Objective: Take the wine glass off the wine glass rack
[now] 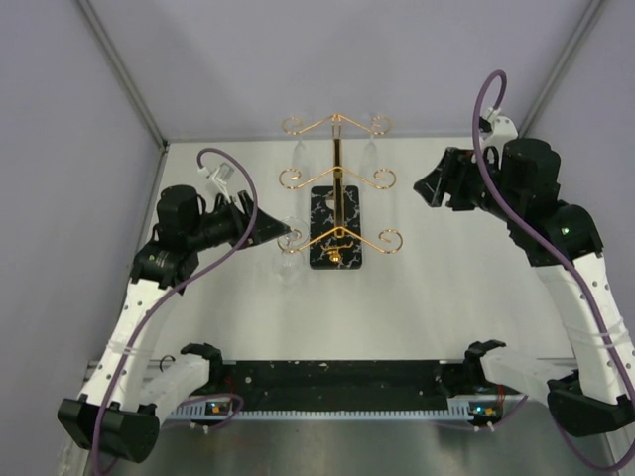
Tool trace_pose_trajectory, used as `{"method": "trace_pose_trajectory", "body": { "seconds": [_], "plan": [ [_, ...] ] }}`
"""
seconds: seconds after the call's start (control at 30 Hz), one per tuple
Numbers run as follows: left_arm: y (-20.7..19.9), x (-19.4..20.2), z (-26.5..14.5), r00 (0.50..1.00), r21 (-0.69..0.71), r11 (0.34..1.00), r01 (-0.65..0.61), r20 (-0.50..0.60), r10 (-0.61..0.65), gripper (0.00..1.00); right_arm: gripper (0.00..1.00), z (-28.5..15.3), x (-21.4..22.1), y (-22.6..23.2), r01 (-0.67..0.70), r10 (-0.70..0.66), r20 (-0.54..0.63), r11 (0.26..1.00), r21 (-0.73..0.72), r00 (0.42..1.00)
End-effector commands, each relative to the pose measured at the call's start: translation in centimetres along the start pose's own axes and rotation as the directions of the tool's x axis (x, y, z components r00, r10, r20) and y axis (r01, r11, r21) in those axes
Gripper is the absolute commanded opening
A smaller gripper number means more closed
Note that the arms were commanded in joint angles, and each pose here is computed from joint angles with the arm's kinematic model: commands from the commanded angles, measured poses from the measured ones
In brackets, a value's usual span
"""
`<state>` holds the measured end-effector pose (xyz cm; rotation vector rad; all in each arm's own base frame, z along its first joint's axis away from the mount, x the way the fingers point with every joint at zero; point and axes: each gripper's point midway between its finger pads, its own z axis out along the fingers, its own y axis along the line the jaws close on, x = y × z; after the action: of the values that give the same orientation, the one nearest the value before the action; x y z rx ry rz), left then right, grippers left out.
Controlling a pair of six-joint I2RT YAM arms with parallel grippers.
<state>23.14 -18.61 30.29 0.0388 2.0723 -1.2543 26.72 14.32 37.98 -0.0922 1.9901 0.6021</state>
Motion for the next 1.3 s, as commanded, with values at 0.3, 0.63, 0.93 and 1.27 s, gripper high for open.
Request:
{"method": "trace_pose_trajectory", "body": {
  "seconds": [0.3, 0.63, 0.93, 1.27],
  "plan": [
    [-2.9, -0.5, -0.7, 1.0, 0.125, 0.992, -0.028, 0.012, 0.027, 0.54, 0.65, -0.2, -0.5, 0.8, 0.016, -0.014, 0.038, 0.999, -0.031, 0.999],
    [-1.8, -0.1, 0.1, 1.0, 0.101, 0.995, 0.01, -0.012, -0.009, 0.53, 0.65, -0.2, 0.0, 0.7, 0.013, -0.012, 0.034, 0.999, -0.036, 0.999],
    [-1.3, 0.1, 0.8, 0.998, 0.093, 0.994, 0.05, -0.035, -0.047, 0.53, 0.65, -0.2, 0.3, 0.6, 0.015, -0.013, 0.037, 0.999, -0.04, 0.999],
    [-1.1, 0.5, 1.8, 0.995, 0.112, 0.99, 0.083, -0.066, -0.076, 0.36, 0.65, -0.2, 0.5, 0.6, 0.023, -0.021, 0.037, 0.999, -0.041, 0.999]
  ]
}}
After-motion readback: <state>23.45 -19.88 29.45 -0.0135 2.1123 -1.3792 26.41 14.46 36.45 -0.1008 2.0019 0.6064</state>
